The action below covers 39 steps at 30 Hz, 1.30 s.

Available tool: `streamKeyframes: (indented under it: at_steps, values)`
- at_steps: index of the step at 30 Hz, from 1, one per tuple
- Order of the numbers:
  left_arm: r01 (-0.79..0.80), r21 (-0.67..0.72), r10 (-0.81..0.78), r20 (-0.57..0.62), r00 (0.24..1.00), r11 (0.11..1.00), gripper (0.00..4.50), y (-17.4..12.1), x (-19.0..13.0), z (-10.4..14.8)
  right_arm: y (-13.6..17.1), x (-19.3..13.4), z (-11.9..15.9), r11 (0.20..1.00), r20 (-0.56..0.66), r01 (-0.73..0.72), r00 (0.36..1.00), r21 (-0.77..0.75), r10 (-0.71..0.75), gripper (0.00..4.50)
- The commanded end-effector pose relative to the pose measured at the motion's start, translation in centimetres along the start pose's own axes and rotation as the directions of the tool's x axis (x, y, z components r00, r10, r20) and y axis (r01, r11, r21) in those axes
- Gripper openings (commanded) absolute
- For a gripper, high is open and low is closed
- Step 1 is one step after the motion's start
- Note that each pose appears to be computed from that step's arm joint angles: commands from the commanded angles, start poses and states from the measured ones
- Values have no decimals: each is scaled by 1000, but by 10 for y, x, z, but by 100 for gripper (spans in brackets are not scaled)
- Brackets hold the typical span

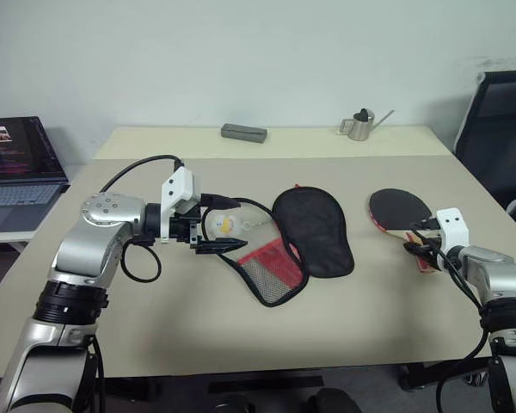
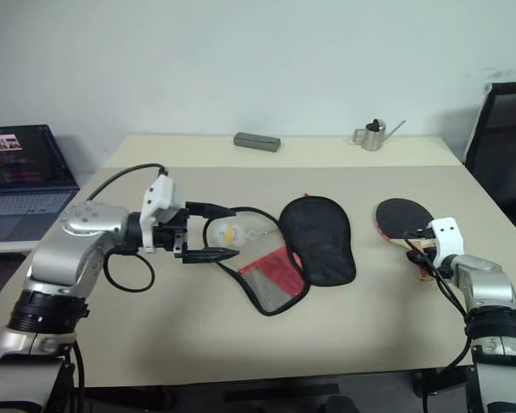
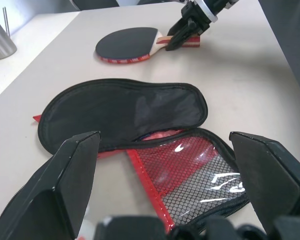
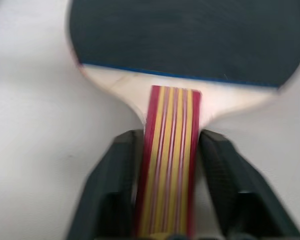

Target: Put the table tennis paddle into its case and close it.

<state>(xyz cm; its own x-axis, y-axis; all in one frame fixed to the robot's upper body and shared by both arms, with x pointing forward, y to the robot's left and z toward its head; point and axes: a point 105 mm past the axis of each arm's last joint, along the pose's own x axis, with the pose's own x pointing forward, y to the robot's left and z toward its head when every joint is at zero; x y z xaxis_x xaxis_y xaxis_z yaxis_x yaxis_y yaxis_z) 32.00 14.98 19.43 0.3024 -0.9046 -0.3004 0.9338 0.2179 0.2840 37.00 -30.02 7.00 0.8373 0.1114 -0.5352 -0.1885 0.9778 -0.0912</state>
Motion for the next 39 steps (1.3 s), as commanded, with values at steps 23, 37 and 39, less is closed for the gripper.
streamKeyframes:
  at_steps: [23, 37, 39]
  values:
    - [-229, 11, 229, -29, 973, 973, 450, 27, -55, 0, 77, -59, 73, 992, 188, -127, 974, -23, 129, 106]
    - [-252, -7, 252, -39, 967, 968, 450, 29, -70, 1, 166, -29, 68, 982, 180, -186, 967, 28, 178, 106]
    - [-254, -4, 253, -46, 966, 967, 450, 31, -70, -1, 174, -18, 63, 984, 169, -170, 973, 47, 160, 106]
